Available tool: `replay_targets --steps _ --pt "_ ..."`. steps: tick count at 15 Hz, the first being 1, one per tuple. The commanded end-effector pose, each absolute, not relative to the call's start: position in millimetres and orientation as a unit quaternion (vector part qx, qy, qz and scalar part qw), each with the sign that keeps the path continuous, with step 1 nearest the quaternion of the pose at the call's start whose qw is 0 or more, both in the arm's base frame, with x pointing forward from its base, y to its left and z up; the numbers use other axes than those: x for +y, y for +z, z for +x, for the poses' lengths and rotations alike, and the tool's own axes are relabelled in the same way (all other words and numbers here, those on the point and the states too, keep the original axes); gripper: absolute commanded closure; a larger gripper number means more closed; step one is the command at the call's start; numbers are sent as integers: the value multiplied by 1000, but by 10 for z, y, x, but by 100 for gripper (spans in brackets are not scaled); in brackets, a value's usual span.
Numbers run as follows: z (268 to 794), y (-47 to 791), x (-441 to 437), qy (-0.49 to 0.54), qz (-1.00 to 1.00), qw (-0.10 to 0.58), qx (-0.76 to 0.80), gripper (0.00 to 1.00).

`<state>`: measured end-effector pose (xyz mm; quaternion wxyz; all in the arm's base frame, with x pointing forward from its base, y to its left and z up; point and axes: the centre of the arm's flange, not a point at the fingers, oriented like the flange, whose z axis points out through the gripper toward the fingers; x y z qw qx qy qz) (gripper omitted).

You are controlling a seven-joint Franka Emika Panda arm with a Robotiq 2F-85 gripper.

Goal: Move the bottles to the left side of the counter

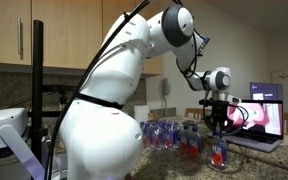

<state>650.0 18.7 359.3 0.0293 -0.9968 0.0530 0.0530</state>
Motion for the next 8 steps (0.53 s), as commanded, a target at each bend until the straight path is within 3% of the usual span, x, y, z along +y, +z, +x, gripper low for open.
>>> replay_targets --steps 1,8 --pt "6559 3727 560 41 -995 43 80 86" --pt "6656 3802 965 34 -990 38 133 86"
